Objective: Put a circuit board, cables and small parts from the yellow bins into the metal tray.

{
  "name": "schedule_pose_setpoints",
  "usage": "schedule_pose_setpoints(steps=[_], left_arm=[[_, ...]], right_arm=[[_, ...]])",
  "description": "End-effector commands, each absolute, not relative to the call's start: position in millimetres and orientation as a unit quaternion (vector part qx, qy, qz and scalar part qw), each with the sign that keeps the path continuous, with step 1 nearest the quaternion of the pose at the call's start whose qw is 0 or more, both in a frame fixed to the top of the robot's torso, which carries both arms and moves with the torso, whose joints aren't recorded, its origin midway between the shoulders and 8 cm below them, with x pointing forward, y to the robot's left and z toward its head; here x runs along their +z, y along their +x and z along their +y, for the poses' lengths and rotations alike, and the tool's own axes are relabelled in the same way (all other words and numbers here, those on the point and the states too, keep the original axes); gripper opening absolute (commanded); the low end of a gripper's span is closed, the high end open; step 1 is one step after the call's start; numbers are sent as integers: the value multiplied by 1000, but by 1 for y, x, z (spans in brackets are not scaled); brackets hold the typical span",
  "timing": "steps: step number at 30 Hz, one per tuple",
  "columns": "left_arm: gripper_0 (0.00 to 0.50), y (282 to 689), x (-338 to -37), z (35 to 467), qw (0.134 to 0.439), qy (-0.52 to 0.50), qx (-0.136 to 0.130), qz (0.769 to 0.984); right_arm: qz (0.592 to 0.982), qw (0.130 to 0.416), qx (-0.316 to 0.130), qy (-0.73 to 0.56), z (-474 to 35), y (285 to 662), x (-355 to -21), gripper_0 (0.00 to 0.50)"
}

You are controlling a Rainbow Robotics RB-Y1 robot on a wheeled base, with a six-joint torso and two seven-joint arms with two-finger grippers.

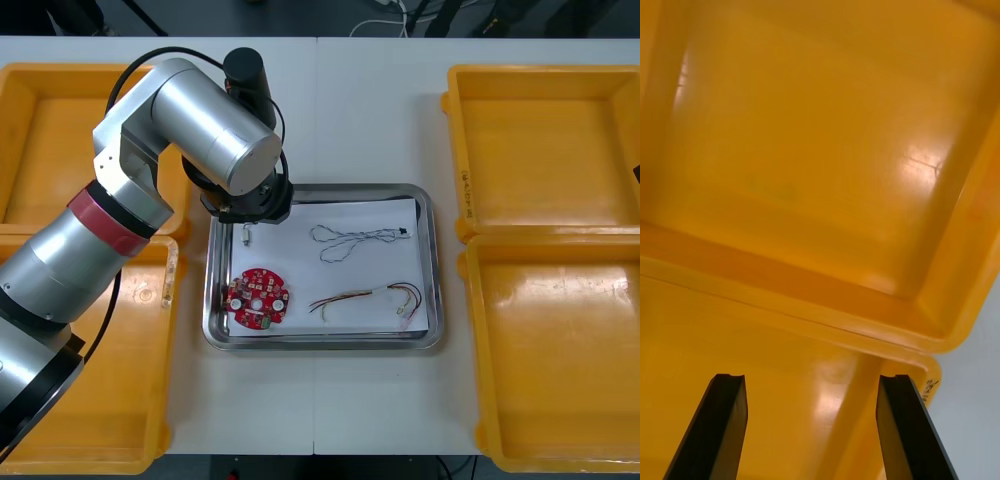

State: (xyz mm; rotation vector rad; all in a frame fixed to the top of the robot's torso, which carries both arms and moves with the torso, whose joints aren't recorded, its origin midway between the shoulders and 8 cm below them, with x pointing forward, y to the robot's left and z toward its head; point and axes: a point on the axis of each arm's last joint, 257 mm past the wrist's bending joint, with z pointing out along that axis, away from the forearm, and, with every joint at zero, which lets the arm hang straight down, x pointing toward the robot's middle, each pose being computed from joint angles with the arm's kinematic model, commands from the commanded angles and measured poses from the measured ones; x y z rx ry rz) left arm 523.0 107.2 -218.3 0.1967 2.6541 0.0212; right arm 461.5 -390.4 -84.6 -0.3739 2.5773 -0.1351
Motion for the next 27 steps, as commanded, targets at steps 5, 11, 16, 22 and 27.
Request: schedule_pose_setpoints(steps=[5,11,16,22,27], left_arm=[[0,519,-234,99,233,59,4,971],[1,518,-244,106,232,58,5,971],[88,518,-245,106,234,58,5,971],[500,519,-246,104,236,51,0,970],[500,520,-245,104,237,46,-2,970]], right_arm=[[963,264,-45,-28,-410,441,-89,500],[965,258,-37,4,-408,427,-102,500],[966,255,-27,26,-403,416,-113,500],[968,245,-14,47,-401,403,-130,500],[970,233,-5,66,-403,395,-143,500]])
